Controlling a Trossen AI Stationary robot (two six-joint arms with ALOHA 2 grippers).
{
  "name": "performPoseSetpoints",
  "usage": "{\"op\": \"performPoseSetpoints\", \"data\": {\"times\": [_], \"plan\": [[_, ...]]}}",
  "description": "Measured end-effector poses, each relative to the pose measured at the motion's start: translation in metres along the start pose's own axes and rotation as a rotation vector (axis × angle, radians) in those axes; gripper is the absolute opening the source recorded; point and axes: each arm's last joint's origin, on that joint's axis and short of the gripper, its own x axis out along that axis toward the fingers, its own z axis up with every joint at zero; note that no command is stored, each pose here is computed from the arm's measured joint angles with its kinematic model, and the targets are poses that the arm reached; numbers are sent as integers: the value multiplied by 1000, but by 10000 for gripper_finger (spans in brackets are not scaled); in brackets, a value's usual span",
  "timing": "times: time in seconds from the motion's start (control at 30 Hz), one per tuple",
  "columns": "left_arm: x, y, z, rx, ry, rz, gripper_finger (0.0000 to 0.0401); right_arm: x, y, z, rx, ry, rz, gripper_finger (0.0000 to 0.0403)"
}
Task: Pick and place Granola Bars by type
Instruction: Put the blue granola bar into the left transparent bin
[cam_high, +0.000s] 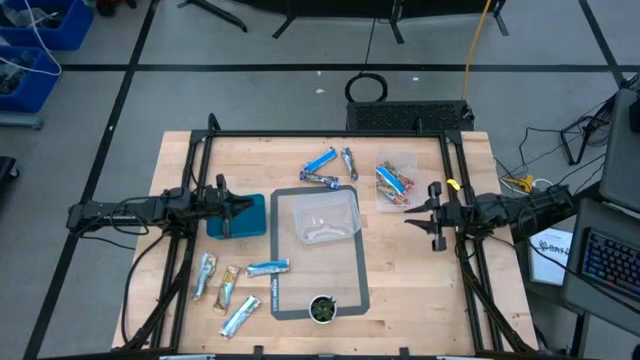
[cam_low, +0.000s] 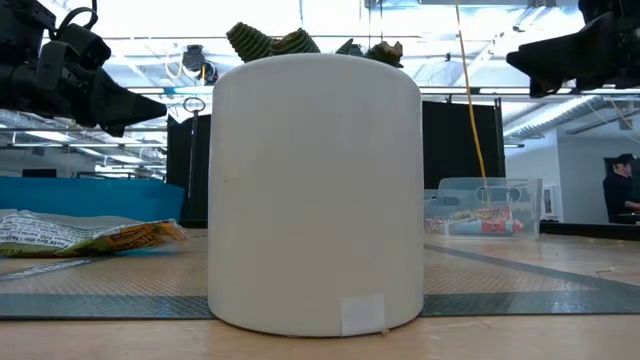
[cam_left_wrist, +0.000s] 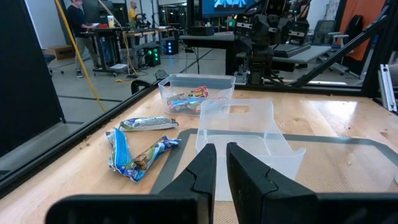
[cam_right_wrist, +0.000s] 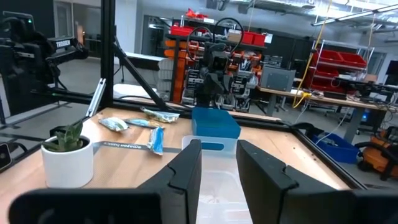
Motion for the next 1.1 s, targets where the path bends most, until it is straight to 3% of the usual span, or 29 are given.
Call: {"op": "performPoseSetpoints", "data": {"times": [0.5,0.7,0.97,1.1], "plan": [[0,0,0,0,0,1,42,-3,1,-11,-8,20,6,92],[0,0,0,0,0,0,42,-2,1,-11,5,-44,2,92],[0,0,0,0,-1,0,42,-2,5,-12,4,-44,130,92],[0,0,0,0,0,1,42,-2,5,-13,1,-39,130,92]]}}
